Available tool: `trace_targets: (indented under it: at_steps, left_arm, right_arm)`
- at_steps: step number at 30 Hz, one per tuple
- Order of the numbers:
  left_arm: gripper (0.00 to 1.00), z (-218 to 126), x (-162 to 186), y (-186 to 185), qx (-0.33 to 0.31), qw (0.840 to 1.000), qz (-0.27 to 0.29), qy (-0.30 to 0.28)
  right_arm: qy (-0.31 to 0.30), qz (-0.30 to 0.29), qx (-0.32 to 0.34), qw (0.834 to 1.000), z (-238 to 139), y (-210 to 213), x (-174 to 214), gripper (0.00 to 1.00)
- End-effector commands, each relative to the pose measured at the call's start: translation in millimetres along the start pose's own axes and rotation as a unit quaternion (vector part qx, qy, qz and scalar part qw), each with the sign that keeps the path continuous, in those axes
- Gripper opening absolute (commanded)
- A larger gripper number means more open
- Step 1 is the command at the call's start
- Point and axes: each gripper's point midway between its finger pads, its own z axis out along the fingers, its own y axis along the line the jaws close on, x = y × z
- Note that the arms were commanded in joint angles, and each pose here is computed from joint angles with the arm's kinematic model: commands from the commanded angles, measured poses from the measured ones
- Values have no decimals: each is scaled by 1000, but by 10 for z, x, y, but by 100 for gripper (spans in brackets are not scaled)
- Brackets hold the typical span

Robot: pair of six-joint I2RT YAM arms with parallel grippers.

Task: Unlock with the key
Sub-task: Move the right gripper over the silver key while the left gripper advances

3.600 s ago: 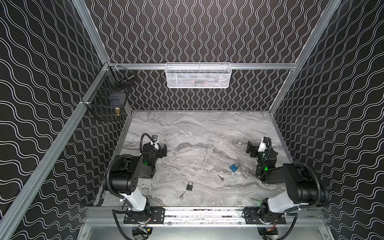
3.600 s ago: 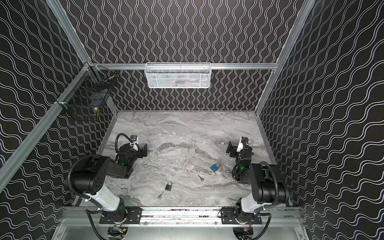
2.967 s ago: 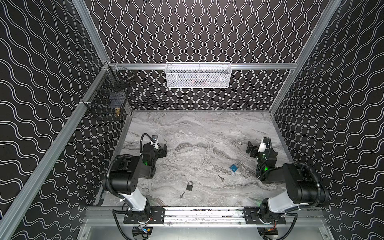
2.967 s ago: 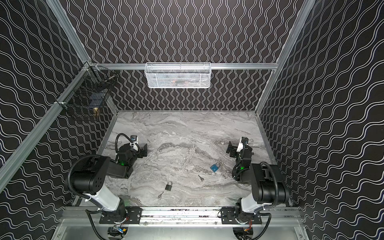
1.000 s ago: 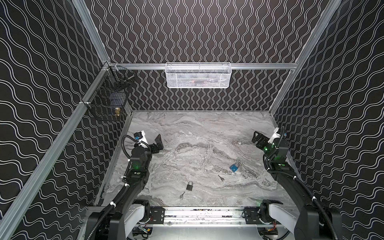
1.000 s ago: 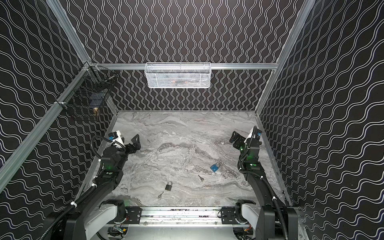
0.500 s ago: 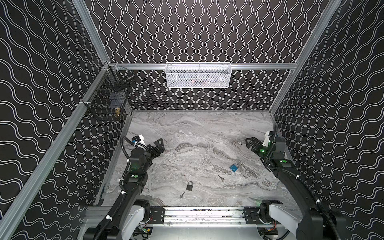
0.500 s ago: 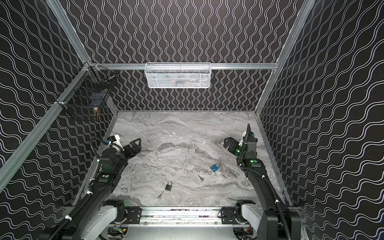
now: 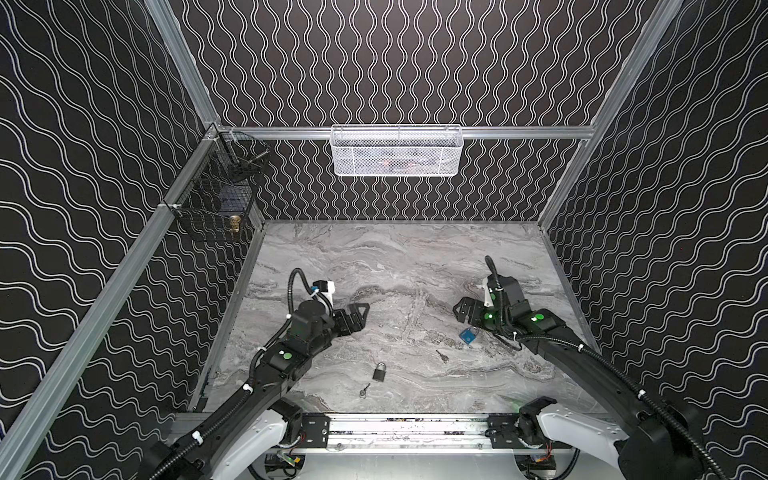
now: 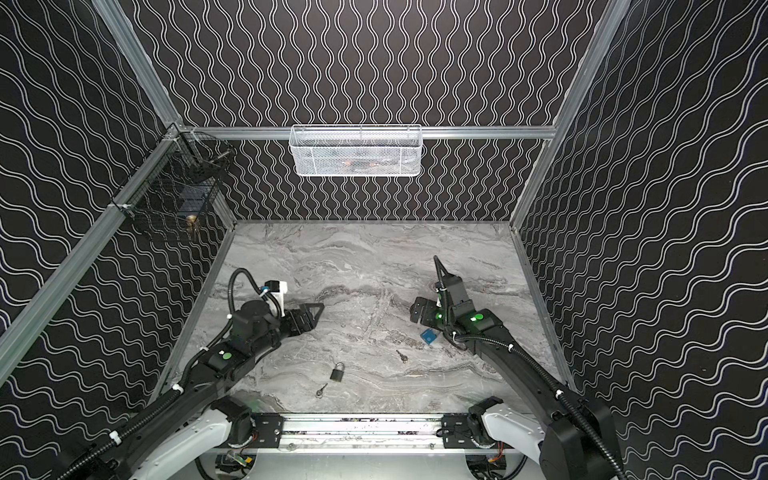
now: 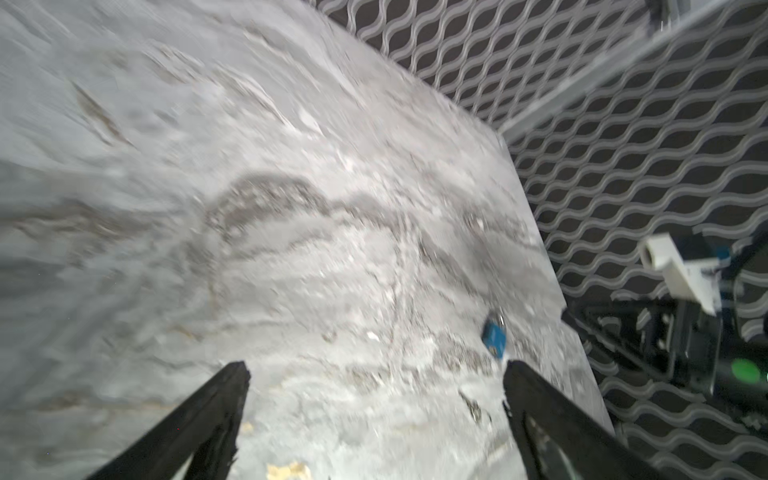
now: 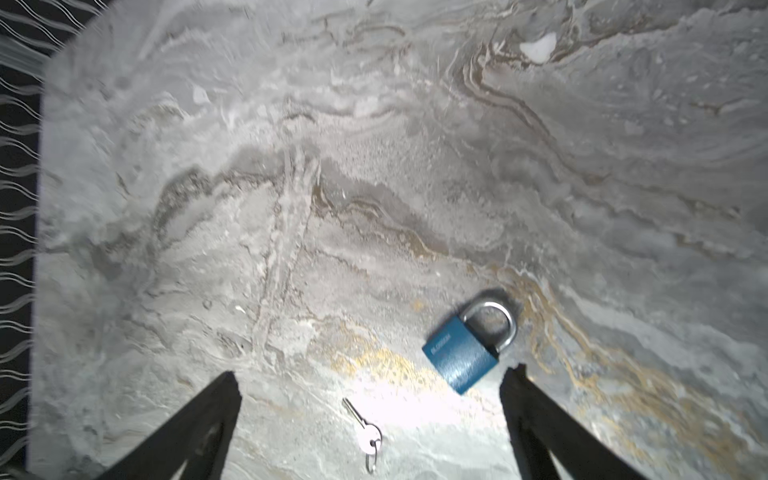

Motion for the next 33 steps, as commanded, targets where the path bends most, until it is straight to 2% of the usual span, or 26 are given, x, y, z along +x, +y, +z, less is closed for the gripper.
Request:
trace_targets:
  at_steps: [1, 5, 6, 14, 19, 33]
  left_arm:
    - [99, -6, 149, -92, -1, 1000, 16, 25]
    - [99, 21, 365, -300, 20, 998, 24, 46]
    - [99, 35, 423, -348, 25, 998, 29, 53]
    - [99, 117, 844, -724, 41, 993, 66, 88]
    - [99, 161, 1011, -873, 44, 992, 78, 94]
    - [99, 154, 1074, -733, 15, 995, 56, 76]
  right_arm:
    - [42, 2, 42, 998, -40, -85, 243, 95]
    - [68, -16, 65, 995, -78, -24, 445, 92]
    - [73, -17, 69, 995, -83, -15, 500, 89]
    - [107, 6, 91, 990, -38, 23, 842, 77]
    - [113, 35, 74, 990, 45, 110, 1017, 68]
    - [107, 73, 102, 986, 320, 71, 1205, 53]
